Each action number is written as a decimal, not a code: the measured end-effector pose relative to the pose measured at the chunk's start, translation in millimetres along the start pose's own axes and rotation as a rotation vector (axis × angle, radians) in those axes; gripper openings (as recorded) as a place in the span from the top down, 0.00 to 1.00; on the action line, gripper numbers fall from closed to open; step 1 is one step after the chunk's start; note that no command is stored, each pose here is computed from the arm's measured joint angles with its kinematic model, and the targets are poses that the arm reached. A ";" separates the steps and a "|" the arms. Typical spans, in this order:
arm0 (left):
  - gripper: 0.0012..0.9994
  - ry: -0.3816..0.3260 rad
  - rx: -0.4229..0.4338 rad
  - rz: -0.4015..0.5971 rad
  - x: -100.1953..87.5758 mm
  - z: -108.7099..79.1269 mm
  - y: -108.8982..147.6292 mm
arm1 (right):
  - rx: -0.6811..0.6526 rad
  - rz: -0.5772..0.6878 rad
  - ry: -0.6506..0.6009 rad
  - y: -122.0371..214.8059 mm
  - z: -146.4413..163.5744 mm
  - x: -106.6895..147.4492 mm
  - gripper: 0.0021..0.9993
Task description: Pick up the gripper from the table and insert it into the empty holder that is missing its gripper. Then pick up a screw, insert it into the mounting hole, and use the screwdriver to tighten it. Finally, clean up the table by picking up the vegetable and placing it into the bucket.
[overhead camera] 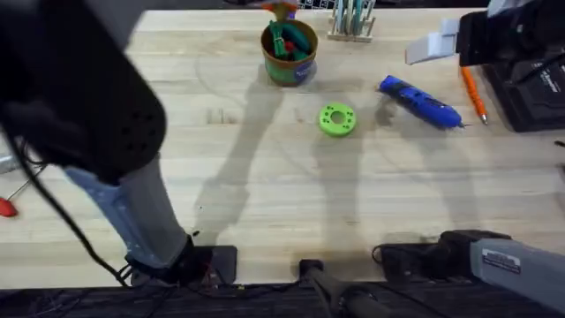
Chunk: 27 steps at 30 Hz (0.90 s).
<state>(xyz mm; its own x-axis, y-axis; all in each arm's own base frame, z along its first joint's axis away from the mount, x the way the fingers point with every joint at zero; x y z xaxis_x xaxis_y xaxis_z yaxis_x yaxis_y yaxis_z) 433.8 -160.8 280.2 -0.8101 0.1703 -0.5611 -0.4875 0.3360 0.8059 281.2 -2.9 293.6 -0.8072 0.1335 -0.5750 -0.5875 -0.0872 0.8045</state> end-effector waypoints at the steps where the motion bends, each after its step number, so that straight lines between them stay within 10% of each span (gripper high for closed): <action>1: 0.97 -0.008 0.007 0.013 1.9 -4.7 -7.7 | 0.000 0.000 0.000 0.1 0.0 0.0 0.01; 12: 0.97 -0.021 0.043 0.142 22.6 -14.8 -66.3 | 0.000 0.000 0.000 0.1 0.0 0.0 0.01; 18: 0.06 -0.028 0.049 0.107 16.7 -17.8 -51.6 | 0.000 -0.001 0.000 0.1 0.0 0.0 0.01; 27: 0.01 -0.095 0.053 0.054 12.9 -28.4 26.8 | 0.001 0.008 -0.001 0.1 -0.1 1.2 0.01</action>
<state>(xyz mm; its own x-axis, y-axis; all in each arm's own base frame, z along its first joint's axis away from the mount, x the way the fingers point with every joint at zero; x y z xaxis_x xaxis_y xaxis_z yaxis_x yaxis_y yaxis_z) 401.0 -175.9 299.9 -0.7988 0.2759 -0.5346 -0.4241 0.3720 0.8257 280.2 -2.9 292.9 -0.8117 0.1341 -0.5685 -0.5811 -0.0874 0.8091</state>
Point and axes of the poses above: each hand's point on the last joint's axis, 136 mm out from that joint toward the fingers, its own y axis back along the fingers, its own z axis along the line the jaws close on, x = y × z, the point moved 10 cm from there along y, back along the fingers, and after that the axes turned 11 degrees about -y, right-handed, at the moved point
